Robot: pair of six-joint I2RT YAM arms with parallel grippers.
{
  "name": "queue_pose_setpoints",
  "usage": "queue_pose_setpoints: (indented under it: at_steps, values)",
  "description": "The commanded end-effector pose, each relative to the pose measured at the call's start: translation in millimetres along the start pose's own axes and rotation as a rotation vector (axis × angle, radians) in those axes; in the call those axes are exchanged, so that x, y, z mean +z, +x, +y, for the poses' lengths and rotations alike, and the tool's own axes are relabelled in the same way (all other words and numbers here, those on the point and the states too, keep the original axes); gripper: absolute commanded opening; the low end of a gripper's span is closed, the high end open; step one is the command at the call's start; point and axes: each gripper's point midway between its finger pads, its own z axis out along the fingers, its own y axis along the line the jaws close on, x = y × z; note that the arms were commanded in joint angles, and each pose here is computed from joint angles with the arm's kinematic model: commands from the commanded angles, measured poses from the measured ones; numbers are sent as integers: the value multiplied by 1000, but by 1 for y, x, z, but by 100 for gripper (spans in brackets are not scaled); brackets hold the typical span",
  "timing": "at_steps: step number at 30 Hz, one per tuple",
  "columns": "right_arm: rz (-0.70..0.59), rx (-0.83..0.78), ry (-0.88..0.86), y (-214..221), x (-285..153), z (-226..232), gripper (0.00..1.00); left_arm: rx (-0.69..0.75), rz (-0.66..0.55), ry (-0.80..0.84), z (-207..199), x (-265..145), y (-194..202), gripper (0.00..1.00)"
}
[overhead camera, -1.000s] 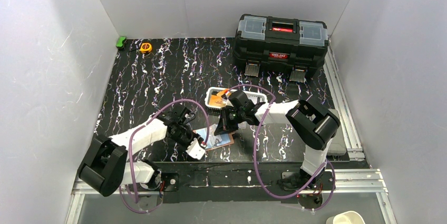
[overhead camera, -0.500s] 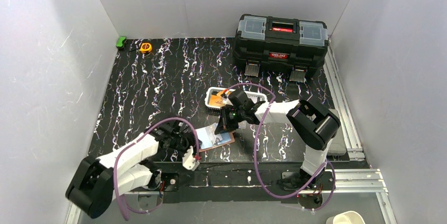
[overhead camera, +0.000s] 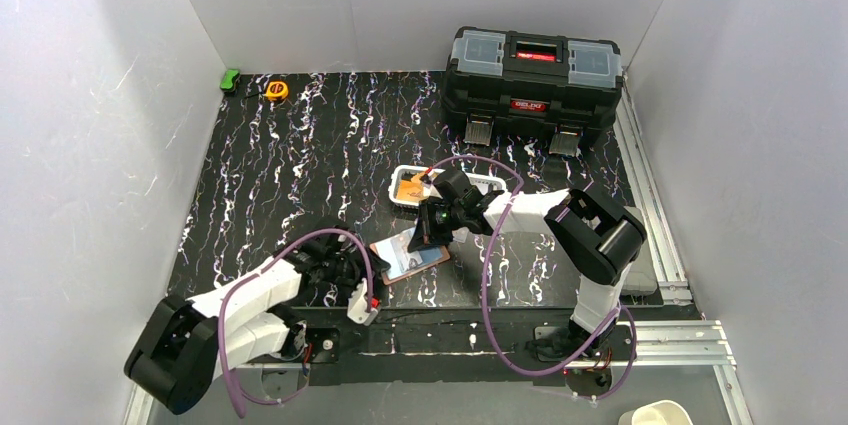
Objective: Put the credit cards into the card holder
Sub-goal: Insert the credit card into the card holder.
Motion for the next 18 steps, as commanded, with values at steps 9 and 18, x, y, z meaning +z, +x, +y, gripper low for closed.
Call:
queue_pose_setpoints:
  at_steps: [9, 18]
  values:
    - [91, 11, 203, 35, 1, -50, 1, -60, -58, 113, -16, 3, -6, 29]
    - [115, -6, 215, 38, 8, -53, 10, -87, -43, 131, -16, 5, -1, 27]
